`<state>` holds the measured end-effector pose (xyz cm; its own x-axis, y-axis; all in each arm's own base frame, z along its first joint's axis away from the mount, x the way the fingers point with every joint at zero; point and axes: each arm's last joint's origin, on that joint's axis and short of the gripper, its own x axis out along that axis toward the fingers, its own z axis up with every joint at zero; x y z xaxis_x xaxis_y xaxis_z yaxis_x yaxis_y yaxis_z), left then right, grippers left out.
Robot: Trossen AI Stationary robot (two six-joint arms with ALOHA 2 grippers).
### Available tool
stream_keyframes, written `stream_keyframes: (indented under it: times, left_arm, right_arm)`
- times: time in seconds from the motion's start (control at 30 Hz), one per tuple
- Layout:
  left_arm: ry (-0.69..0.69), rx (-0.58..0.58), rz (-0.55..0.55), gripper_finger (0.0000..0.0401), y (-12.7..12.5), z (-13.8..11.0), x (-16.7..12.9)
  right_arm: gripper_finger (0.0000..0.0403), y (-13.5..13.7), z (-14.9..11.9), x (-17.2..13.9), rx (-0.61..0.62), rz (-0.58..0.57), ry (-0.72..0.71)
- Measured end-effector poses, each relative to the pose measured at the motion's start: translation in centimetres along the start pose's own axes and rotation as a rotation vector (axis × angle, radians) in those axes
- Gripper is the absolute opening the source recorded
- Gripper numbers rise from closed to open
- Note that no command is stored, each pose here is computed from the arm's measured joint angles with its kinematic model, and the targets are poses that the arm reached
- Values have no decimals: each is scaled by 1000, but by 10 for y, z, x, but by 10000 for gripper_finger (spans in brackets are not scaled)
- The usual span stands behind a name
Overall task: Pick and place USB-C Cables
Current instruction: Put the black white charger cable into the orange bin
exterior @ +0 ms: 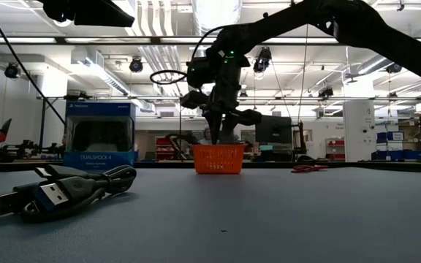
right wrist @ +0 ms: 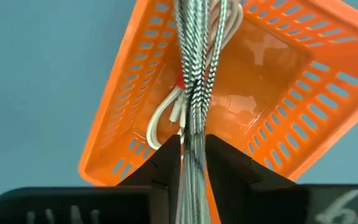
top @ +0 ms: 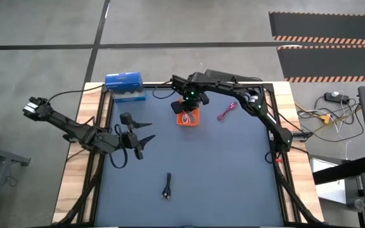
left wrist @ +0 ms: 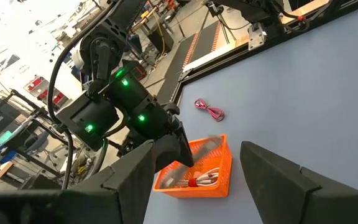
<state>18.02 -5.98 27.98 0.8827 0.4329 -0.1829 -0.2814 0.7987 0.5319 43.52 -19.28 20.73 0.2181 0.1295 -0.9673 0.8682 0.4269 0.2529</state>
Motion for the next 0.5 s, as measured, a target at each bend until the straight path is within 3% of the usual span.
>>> stream_keyframes:
  times: [0.23, 0.5]
  left_arm:
    - [0, 0, 0, 219, 0, 0, 0]
    - [0, 0, 0, 219, 0, 0, 0]
  right_arm:
    - [87, 0, 0, 0, 0, -1, -1]
    - [75, 3, 1, -8, -2, 11, -15]
